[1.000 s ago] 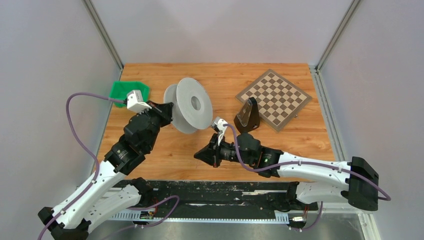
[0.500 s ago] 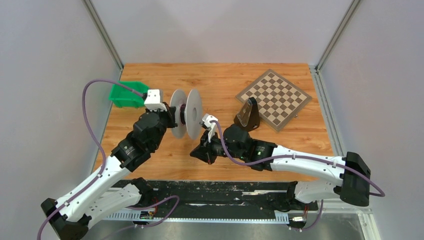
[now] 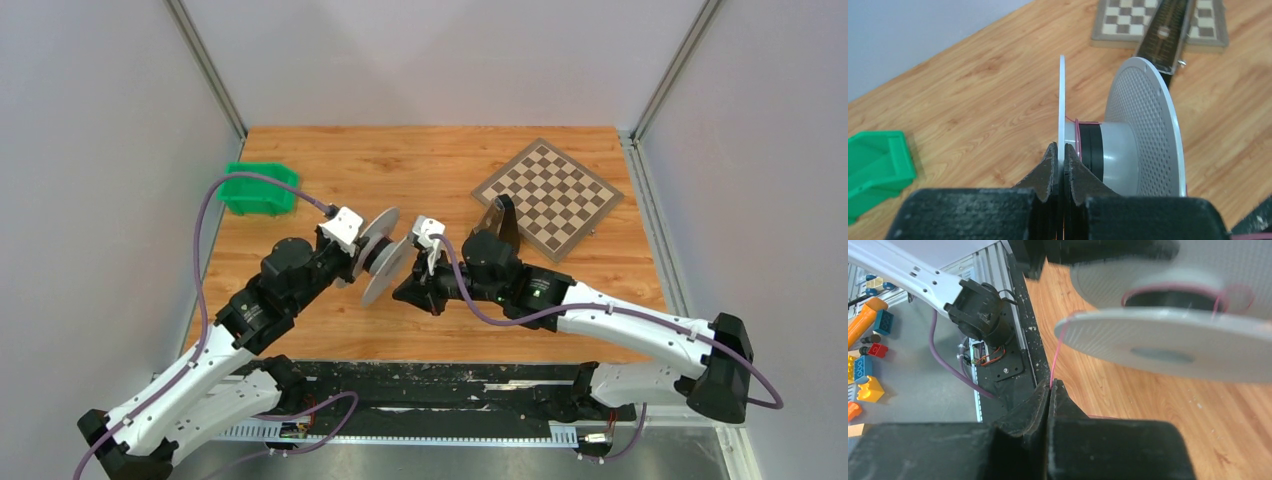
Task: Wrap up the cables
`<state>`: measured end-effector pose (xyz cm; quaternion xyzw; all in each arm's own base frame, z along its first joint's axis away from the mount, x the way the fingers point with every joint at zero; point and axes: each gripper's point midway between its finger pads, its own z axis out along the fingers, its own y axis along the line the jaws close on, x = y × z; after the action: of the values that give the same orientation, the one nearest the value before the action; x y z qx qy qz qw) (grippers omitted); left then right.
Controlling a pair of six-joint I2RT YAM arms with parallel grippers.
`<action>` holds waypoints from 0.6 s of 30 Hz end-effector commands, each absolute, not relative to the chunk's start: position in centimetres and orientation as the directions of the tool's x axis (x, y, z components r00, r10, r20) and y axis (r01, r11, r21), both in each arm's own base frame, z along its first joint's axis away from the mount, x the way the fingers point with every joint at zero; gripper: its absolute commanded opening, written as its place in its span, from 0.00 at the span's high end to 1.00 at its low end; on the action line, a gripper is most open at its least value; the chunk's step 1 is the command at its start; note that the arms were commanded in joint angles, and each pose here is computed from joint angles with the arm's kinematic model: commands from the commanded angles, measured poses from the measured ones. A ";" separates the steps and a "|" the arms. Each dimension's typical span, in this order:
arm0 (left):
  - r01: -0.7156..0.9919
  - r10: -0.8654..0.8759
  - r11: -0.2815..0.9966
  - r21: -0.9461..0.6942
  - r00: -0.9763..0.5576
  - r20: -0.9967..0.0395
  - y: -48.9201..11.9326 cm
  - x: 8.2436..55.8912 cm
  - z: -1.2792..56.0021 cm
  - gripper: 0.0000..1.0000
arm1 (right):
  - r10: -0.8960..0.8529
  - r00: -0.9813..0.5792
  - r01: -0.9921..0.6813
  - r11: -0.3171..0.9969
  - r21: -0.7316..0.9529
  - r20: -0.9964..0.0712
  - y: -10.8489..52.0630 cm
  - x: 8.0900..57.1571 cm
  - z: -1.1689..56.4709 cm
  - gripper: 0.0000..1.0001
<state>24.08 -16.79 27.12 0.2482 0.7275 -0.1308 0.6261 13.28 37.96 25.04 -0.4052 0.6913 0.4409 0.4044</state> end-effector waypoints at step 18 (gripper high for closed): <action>0.843 0.336 0.452 0.293 0.144 -0.931 -20.1 17.3 30.0 1.00 | -0.214 -0.107 -0.964 0.262 0.048 -0.971 32.8 14.1 31.1 0.97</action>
<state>18.19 -19.45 25.04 0.4838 0.6695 -0.1838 0.5329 14.11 34.44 29.37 -0.4585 0.6484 0.3976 0.4595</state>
